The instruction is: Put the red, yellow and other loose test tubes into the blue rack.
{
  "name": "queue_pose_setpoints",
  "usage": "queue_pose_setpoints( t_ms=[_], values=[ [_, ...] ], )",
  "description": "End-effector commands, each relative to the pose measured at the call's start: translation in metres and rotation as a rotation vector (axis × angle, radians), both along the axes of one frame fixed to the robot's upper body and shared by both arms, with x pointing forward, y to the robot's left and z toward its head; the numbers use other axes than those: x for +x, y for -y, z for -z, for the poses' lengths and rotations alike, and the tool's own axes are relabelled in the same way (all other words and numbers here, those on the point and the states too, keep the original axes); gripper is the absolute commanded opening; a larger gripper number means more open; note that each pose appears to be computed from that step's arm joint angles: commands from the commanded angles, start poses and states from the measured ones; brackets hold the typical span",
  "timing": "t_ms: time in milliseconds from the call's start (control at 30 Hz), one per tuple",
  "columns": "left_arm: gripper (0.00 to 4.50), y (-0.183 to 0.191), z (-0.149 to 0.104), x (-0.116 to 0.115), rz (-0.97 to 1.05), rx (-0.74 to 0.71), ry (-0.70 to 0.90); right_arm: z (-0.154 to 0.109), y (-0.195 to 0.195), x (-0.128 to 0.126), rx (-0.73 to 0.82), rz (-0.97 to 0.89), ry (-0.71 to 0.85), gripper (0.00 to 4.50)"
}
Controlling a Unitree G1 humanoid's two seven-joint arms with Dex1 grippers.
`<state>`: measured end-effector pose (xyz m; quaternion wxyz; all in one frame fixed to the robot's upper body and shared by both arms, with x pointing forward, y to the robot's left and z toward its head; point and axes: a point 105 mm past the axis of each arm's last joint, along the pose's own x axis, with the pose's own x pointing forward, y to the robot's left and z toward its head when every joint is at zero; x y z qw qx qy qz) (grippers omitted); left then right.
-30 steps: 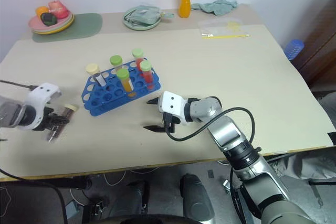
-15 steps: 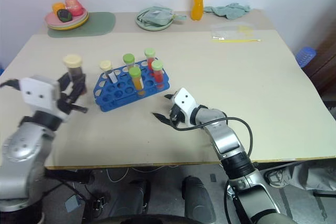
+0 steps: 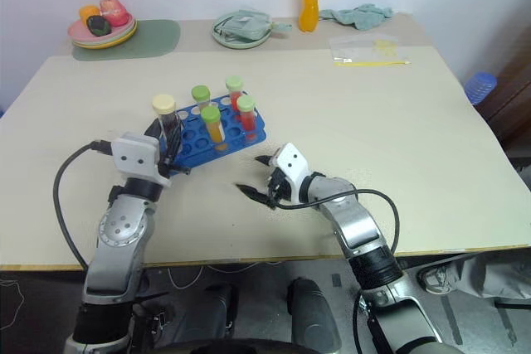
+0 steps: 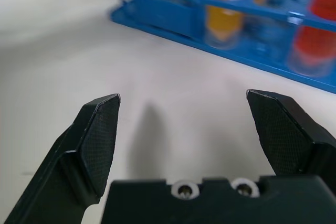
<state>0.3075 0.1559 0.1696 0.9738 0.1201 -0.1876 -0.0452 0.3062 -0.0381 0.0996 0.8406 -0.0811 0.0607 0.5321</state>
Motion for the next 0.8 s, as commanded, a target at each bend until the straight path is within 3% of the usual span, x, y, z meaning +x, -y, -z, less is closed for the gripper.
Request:
queue_pose_setpoints(
  t_ms=[33,800],
  values=[
    [0.72,0.005,-0.013,-0.002,0.014,0.002,0.068,-0.020,-0.006,-0.011,0.066,-0.067,0.032,4.26],
    [0.72,0.005,0.006,0.012,0.015,-0.056,-0.006,-0.024,-0.008,-0.007,0.072,-0.042,0.053,4.26]
  ],
)
